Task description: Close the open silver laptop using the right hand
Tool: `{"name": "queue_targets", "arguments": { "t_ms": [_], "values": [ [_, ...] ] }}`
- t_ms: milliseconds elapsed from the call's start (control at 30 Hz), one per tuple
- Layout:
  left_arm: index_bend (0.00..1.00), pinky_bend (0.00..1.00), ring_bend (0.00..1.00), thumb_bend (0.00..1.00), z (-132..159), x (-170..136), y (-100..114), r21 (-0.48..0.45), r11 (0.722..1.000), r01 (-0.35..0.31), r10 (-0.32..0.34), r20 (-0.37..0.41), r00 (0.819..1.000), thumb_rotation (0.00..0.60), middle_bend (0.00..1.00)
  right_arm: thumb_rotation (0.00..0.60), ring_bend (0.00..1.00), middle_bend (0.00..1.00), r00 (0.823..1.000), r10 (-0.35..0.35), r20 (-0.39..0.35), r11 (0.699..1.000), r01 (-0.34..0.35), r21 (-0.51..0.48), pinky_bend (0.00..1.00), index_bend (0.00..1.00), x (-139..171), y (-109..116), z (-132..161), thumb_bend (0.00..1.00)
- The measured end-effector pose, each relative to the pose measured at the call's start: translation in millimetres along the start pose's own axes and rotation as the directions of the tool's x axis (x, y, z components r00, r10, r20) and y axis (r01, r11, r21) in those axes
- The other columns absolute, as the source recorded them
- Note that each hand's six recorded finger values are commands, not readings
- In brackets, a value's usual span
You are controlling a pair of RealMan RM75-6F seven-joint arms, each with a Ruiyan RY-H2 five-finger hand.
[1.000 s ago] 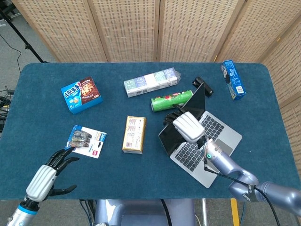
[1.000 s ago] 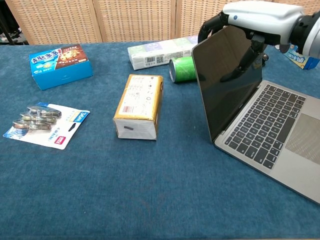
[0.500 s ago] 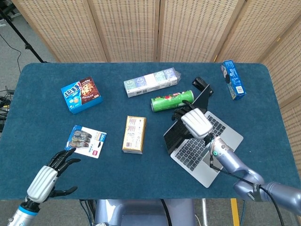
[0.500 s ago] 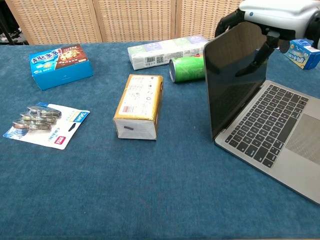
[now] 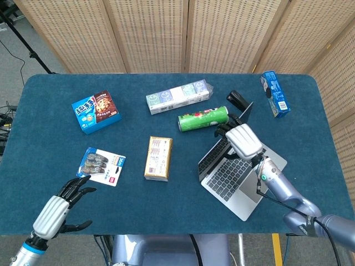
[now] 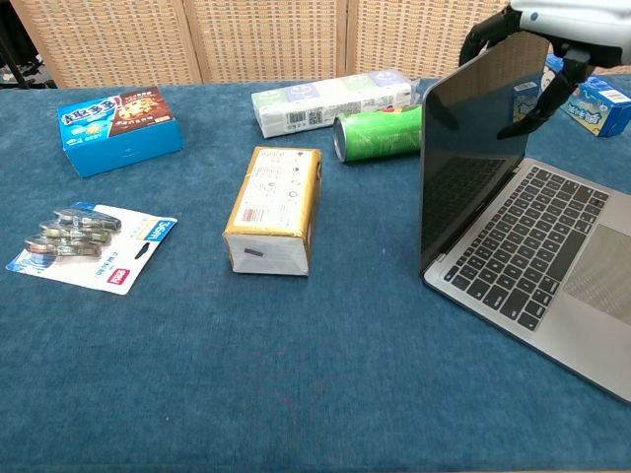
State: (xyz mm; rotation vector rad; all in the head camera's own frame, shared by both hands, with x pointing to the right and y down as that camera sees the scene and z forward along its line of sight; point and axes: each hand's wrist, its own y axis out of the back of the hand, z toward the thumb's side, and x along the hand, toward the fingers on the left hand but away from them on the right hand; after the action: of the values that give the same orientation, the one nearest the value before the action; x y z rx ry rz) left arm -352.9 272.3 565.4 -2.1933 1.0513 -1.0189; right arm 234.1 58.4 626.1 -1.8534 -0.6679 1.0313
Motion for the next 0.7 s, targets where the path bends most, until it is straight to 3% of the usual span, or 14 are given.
{"name": "queue_targets", "arguments": {
  "t_ms": [700],
  "values": [
    [0.25,0.10,0.16,0.13,0,-1,-1,-0.004,1.000,0.008,-0.008,0.002,1.000,0.600,0.10,0.600,0.35,0.33,1.000,0.012,0.026,0.998,-0.014,0.067,0.10,0.37,7,15,-16,0.13]
  ]
}}
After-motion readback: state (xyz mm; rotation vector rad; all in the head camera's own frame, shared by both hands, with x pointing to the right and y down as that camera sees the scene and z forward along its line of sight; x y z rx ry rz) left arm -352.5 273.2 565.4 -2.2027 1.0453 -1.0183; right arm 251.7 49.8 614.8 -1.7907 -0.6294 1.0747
